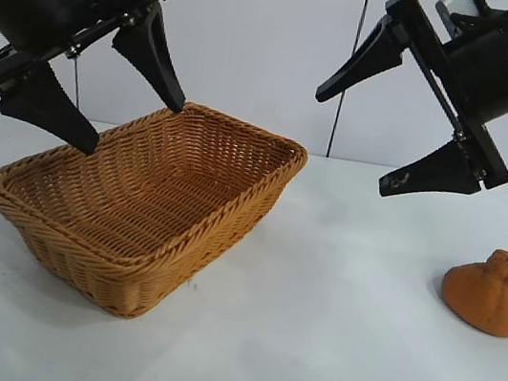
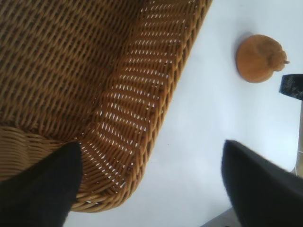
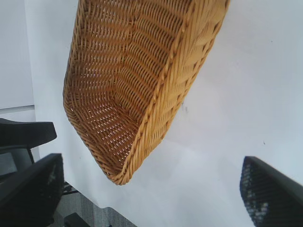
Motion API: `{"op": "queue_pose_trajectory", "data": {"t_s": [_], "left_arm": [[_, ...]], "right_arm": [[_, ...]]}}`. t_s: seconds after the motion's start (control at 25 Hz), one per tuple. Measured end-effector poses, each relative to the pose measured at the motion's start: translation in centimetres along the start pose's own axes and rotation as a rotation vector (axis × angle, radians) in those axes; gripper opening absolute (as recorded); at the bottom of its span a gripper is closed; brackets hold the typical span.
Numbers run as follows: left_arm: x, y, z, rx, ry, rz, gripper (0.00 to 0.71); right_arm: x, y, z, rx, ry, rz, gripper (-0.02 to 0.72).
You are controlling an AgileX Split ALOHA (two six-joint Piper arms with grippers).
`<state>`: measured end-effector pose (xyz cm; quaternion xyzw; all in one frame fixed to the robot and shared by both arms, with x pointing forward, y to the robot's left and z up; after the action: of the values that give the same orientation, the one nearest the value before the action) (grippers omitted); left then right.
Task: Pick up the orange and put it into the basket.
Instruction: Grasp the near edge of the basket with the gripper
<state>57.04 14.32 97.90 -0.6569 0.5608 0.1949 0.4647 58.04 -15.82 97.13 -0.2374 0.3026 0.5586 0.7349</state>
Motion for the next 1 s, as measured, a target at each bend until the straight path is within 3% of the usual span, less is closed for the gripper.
{"op": "queue_pose_trajectory", "data": {"t_s": [0.8,1.0], "left_arm": [[0.0,-0.3,0.0,-0.007,0.000,-0.019,0.577],[-1.5,-0.4,0.2,-0.015,-0.026,-0.033,0.577]], "right_arm": [[0.0,0.0,0.0,-0.003,0.000,0.000,0.694],[0.0,0.0,0.0,-0.009,0.001,0.000,0.694]]}}
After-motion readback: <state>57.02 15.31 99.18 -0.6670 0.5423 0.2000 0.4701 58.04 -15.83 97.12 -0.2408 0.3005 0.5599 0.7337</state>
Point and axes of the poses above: a point on each arm's last joint axis where the gripper is mounted, x pointing out along that axis toward the gripper, z along the wrist's bending axis when the last joint is at zero, y = z × x, the point moved 4 cm from there along x, pointing out along that axis toward the gripper, and after that the axes turned 15 degrees about x, right-handed, at the moved point
